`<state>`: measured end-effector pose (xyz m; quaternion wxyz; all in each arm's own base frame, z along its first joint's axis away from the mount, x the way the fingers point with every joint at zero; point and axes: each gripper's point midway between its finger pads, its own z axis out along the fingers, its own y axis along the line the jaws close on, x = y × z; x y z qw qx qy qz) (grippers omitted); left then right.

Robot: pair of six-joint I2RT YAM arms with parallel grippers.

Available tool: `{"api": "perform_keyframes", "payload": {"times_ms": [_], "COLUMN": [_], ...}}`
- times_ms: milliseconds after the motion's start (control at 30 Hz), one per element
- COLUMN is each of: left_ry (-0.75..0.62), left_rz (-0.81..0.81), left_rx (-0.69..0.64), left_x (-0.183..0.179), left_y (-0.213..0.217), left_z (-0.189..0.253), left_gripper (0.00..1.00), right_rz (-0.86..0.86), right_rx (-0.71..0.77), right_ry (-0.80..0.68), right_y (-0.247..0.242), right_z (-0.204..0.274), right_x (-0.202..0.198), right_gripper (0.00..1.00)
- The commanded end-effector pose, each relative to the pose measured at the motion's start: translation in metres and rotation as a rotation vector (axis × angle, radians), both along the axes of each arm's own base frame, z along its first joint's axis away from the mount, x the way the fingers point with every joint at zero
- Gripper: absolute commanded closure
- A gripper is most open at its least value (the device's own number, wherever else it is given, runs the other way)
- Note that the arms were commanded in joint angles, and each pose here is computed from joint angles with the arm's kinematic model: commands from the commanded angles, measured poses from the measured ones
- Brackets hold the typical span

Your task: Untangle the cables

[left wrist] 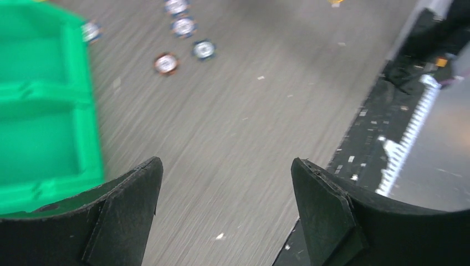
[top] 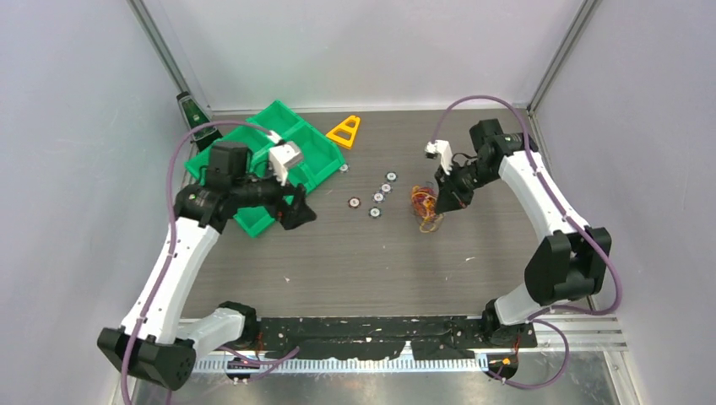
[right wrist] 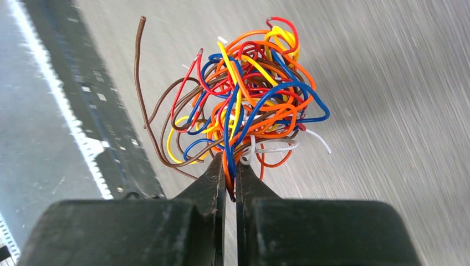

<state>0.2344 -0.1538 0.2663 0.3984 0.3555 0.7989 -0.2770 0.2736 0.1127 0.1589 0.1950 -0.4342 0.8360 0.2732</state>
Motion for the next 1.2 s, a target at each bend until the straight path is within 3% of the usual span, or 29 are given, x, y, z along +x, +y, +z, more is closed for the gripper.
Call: {"api": "perform_keyframes", "payload": {"times_ms": [0, 167, 333, 400, 467, 567, 600, 733, 967, 1167], "left_ry": [-0.049, -0.009, 0.026, 0.055, 0.095, 0.168, 0.191, 0.188, 0.063, 0.115], "left_rz": [-0.211, -0.357, -0.439, -0.468, -0.465, -0.435, -0.415, -0.359, -0.375, -0.325], "left_rx": [-0.162, -0.248, -0.306, -0.311, -0.297, -0.267, -0.26, -0.233, 0.008, 0.096], "left_x": [-0.003, -0.01, -0.017, -0.02, -0.019, -0.012, -0.008, -0.004, -0.011, -0.011], "left_y": [-0.067, -0.139, -0.192, -0.206, -0.211, -0.203, -0.196, -0.159, -0.103, -0.068], "left_z": [0.018, 0.016, 0.017, 0.013, 0.002, -0.016, -0.02, -0.029, -0.055, -0.073], "left_gripper": [0.14, 0.15, 0.11, 0.18, 0.38, 0.89, 0.99, 1.0, 1.0, 1.0], "right_rz": [0.144, 0.238, 0.311, 0.325, 0.321, 0.302, 0.287, 0.165, -0.019, -0.15], "right_rx": [0.259, 0.369, 0.422, 0.434, 0.427, 0.398, 0.383, 0.307, 0.132, 0.067], "right_ry": [0.002, 0.027, 0.045, 0.044, 0.035, 0.025, 0.024, 0.033, 0.046, -0.03], "right_y": [0.059, 0.085, 0.1, 0.104, 0.103, 0.094, 0.09, 0.052, -0.013, -0.053], "right_z": [0.063, 0.088, 0.102, 0.106, 0.109, 0.107, 0.103, 0.085, 0.052, 0.05], "right_x": [-0.041, -0.066, -0.087, -0.091, -0.09, -0.09, -0.088, -0.068, -0.031, -0.007], "right_gripper": [0.95, 0.95, 0.94, 0.94, 0.94, 0.94, 0.94, 0.94, 0.95, 0.95]}}
